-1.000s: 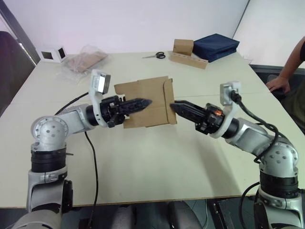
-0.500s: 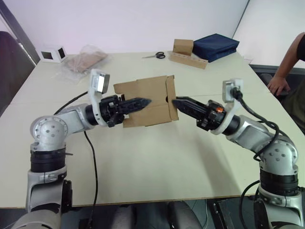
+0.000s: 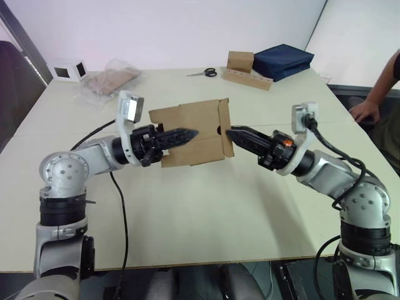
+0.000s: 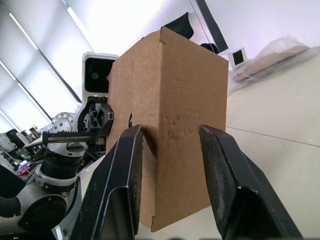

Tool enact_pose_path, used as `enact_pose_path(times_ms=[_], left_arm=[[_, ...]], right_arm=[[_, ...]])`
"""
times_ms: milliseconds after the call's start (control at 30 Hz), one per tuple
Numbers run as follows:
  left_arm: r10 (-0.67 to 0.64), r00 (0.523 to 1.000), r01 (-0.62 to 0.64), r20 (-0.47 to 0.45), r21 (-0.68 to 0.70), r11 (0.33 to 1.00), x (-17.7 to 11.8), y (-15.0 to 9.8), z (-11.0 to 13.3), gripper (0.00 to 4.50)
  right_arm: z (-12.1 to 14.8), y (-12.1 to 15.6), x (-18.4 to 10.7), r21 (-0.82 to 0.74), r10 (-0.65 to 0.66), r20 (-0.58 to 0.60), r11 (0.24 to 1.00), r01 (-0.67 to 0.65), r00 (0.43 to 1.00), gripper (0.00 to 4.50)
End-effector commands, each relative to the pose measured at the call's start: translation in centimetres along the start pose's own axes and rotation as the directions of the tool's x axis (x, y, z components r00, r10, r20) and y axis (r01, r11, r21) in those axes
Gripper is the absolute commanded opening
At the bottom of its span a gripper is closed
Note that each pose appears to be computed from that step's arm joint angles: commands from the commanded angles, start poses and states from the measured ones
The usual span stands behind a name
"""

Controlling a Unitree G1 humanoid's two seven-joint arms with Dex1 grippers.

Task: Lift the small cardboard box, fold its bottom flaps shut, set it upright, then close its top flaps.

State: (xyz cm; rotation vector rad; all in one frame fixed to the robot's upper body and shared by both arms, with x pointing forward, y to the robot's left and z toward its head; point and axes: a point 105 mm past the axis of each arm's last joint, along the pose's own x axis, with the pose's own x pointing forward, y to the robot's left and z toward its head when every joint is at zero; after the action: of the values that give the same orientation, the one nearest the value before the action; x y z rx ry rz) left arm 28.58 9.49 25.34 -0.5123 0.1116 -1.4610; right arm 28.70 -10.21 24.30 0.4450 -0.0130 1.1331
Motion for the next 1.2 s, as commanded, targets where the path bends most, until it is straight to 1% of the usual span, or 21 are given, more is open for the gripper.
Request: enact_pose_path(times_ms=[33,400,500,633,800,1067,1200], left_arm=[[-0.06,0.998,0.06,-0.002,0.05,0.997,0.6,-1.4,0.5,0.0],[-0.049,0.999,0.049,0.003,0.051,0.998,0.5,-1.4,0.5,0.0],[-0.037,0.999,0.037,0.002,0.053,0.998,0.5,-1.1,0.3,0.0],[0.0,1.0,0.0,0.004,0.05,0.999,0.0,-0.3,0.2,0.0],[0.01,1.0,-0.011,0.006,0.051,0.999,-0.5,0.0,0.4,0.0],[0.004,1.0,-0.004,0.009,0.058,0.998,-0.4,0.0,0.7,0.0],[-0.012,1.0,0.011,0.018,0.062,0.998,-0.2,-0.2,0.9,0.0]], right_arm=[[1.1,0.0,0.0,-0.042,-0.003,0.028,0.999,0.005,1.0,1.73],[1.2,-0.3,0.1,-0.036,-0.01,0.035,0.999,0.011,0.999,1.73],[1.2,0.4,0.2,-0.038,0.018,0.026,0.999,-0.017,0.999,1.73],[2.4,1.7,-0.2,-0.044,0.056,0.049,0.998,-0.053,0.997,1.73],[3.5,2.3,-1.1,-0.048,0.05,0.064,0.998,-0.047,0.997,1.73],[3.4,2.3,-1.4,0.01,0.049,0.072,0.999,-0.05,0.996,1.73],[3.2,1.7,-1.3,0.008,0.021,0.074,1.0,-0.021,0.997,1.73]])
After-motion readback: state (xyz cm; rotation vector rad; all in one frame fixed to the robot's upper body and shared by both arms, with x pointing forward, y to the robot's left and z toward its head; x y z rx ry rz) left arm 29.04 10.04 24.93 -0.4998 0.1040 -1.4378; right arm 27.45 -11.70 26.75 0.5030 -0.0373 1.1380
